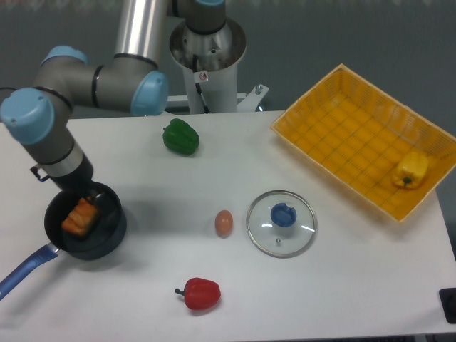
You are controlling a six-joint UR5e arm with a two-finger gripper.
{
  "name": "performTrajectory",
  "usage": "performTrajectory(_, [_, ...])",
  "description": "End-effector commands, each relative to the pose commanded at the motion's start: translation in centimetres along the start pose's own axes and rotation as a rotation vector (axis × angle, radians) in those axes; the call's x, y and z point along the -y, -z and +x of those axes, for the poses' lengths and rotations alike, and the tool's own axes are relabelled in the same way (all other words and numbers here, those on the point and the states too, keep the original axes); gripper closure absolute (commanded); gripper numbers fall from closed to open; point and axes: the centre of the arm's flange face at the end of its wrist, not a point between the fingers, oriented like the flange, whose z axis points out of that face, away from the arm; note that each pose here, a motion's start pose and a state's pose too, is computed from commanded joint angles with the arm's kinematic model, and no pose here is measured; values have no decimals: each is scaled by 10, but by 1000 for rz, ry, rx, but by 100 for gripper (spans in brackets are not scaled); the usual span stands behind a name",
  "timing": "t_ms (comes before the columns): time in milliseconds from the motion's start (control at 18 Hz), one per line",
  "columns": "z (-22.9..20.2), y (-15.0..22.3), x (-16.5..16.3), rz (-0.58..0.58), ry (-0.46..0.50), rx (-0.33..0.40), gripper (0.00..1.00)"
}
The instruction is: Pick up the bread
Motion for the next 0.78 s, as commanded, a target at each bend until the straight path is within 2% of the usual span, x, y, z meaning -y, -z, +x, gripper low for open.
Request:
performTrajectory(111, [-40,7,-19,8,12,10,0])
performTrajectory(444, [-141,14,-88,1,-67,1,0])
performTrajectory(778, [-212,2,-155,-9,-329,-44,0])
